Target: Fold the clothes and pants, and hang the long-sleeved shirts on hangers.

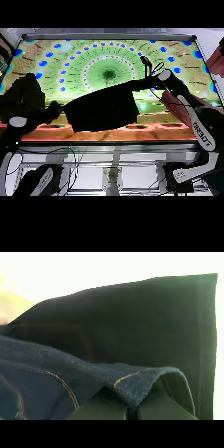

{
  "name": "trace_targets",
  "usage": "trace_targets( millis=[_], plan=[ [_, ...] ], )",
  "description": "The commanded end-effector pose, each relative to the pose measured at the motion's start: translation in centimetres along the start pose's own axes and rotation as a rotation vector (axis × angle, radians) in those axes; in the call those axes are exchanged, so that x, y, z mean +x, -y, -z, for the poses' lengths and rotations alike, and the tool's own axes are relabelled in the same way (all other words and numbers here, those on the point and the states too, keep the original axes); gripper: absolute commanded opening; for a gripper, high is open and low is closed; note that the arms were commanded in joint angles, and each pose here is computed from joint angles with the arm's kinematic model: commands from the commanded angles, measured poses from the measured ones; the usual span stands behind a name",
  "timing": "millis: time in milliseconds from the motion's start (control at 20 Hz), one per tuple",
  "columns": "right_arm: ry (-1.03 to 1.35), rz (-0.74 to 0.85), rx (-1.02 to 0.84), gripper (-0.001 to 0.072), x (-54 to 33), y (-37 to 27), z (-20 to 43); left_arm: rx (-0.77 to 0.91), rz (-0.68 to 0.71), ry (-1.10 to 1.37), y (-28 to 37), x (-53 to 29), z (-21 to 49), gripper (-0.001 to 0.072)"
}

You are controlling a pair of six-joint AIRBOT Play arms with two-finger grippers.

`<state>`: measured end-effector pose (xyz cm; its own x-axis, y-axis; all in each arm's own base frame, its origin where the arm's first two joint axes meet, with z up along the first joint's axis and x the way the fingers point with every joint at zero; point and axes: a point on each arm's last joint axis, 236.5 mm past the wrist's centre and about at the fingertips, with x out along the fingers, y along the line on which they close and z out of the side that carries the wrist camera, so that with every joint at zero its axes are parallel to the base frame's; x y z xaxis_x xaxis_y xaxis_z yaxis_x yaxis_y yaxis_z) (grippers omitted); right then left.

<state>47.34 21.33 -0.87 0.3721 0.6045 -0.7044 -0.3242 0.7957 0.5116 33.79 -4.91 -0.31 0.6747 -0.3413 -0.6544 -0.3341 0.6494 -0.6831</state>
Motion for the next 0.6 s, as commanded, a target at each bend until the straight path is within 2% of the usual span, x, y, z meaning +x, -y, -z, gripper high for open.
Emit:
trace_targets(
  millis=[0, 200, 300, 350, 400, 450, 500, 550],
  plan=[
    [-0.006, 0.036, 0.064, 0.0017, 2.4, 2.4, 0.6, 0.030, -0.034, 0.019, -0.2, 3.0, -0.1, 0.0014],
    [-0.022, 0.054, 0.083, 0.0017, 3.8, 3.8, 1.4, 0.057, -0.042, 0.034, 0.7, 4.9, -1.4, 0.0025],
    [-0.020, 0.065, 0.075, 0.0020, 3.8, 4.1, 1.4, 0.066, -0.043, 0.032, 0.9, 5.3, -1.8, 0.0145],
    [-0.023, 0.065, 0.073, 0.0084, 3.8, 4.0, 1.4, 0.067, -0.044, 0.027, 0.9, 5.4, -1.7, 0.0159],
    [-0.037, 0.053, 0.071, 0.0216, 3.6, 3.7, 1.5, 0.077, -0.039, 0.010, 1.1, 5.3, -1.4, 0.0276],
    [-0.060, 0.027, 0.061, 0.0372, 3.0, 2.9, 1.3, 0.107, -0.029, -0.020, 1.5, 5.2, -0.9, 0.0332],
    [-0.091, -0.005, 0.037, 0.0443, 1.9, 1.9, 0.8, 0.154, -0.012, -0.039, 2.3, 4.8, -0.7, 0.0350],
    [-0.121, -0.027, 0.005, 0.0447, 0.4, 1.2, 0.1, 0.187, 0.006, -0.031, 3.1, 4.2, -1.1, 0.0350]
  ],
)
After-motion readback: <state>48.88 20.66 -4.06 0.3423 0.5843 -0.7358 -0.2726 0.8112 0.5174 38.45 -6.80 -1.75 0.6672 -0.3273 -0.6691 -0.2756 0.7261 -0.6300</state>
